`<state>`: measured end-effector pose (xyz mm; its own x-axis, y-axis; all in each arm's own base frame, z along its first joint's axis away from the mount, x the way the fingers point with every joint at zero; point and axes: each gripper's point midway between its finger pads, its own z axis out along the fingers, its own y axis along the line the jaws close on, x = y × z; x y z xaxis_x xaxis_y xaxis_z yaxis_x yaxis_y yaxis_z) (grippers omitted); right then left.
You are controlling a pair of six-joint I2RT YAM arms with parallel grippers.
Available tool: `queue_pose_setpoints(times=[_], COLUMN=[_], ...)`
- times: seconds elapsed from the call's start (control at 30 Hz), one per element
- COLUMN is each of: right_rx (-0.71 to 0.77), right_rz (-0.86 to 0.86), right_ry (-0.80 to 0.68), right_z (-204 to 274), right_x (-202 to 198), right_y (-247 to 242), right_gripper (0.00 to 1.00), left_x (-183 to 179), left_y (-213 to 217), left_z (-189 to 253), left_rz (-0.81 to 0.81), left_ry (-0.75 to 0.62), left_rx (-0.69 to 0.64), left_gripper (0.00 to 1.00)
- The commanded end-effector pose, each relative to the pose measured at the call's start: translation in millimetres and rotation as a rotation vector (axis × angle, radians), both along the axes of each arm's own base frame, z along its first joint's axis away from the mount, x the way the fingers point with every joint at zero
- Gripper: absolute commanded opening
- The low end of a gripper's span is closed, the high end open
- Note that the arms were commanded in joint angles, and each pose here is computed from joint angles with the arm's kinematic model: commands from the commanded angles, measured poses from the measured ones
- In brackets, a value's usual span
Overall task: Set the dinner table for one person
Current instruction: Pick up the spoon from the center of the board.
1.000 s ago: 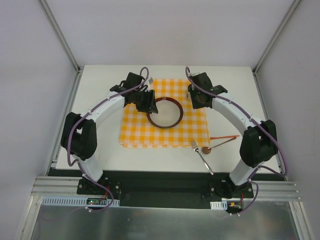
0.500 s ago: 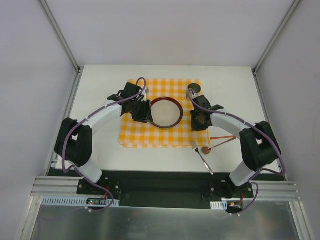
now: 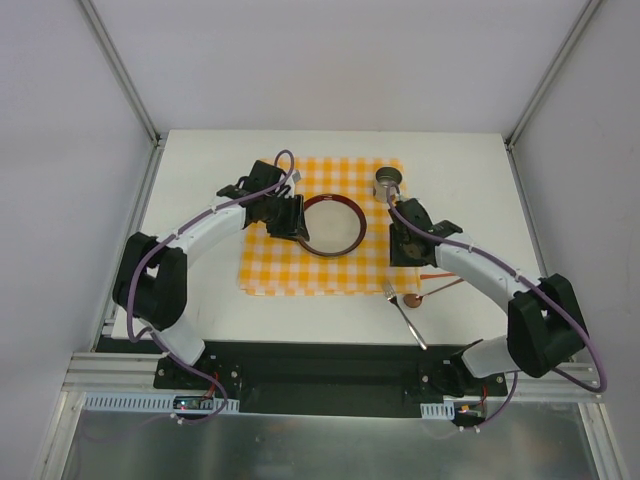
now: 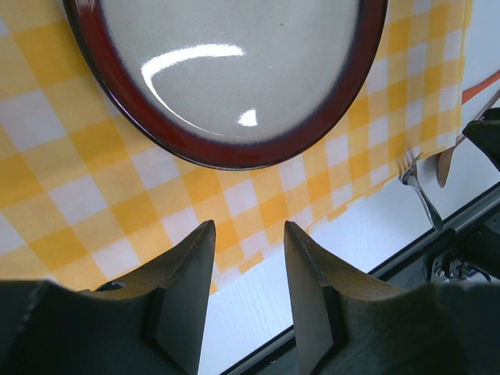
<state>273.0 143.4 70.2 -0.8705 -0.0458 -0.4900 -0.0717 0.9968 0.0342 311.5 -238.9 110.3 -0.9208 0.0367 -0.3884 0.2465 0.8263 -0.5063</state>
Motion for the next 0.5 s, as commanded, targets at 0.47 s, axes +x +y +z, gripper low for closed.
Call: queue_pose_setpoints(times=[0.47], right_rx=[-0.149], right_rz=[-0.458], right_ry=[-0.169], right_z=[-11], right_x=[-36], right_y=[-84], right_gripper=[0.34], left_x=[7], left_y=[-11], left_z=[6], left_rz=[-0.027], left_ry=[-0.017], left_rx=[-0.021], left_gripper=[0.40])
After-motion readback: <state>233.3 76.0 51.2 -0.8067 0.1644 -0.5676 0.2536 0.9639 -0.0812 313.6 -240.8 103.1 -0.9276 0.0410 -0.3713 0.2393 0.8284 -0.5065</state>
